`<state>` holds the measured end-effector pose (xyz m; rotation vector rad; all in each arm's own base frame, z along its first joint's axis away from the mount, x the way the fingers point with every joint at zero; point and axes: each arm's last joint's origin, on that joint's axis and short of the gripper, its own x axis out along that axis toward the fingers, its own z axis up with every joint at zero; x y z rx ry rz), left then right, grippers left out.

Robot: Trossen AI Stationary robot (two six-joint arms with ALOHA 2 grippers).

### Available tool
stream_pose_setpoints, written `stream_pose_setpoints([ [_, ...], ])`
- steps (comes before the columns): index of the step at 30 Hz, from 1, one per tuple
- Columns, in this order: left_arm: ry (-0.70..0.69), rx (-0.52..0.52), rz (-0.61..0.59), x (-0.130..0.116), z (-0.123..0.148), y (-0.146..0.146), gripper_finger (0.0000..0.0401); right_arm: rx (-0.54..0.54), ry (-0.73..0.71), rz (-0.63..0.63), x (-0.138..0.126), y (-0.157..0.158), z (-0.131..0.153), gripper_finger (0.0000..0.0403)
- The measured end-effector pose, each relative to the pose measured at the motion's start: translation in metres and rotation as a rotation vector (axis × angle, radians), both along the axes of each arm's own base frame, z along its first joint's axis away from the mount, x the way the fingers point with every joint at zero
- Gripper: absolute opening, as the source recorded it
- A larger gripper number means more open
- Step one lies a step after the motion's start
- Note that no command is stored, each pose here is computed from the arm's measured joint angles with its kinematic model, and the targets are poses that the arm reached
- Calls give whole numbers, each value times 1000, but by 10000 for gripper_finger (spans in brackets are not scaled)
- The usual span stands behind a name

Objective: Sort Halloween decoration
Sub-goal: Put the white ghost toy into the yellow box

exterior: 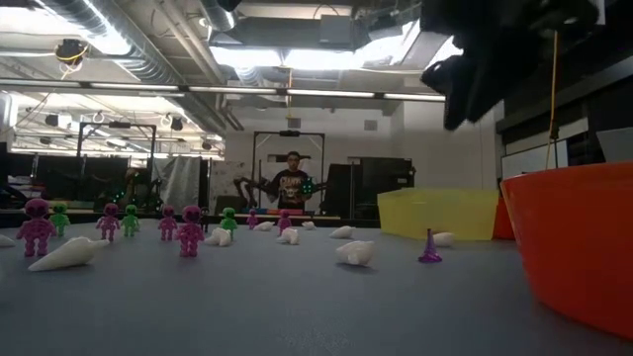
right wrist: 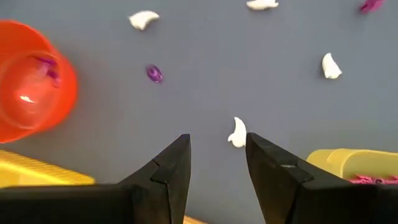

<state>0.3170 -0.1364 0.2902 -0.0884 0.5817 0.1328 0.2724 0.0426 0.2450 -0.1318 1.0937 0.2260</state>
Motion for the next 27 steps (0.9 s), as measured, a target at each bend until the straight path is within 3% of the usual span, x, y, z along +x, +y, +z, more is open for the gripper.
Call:
stream_pose_setpoints([
  [13,1,0,0,0,0,0,124,-108,175,-29,27,2,-57,152],
  [27,0,-1,1,0,0,0,124,-190,217,-53,39,1,-86,152],
])
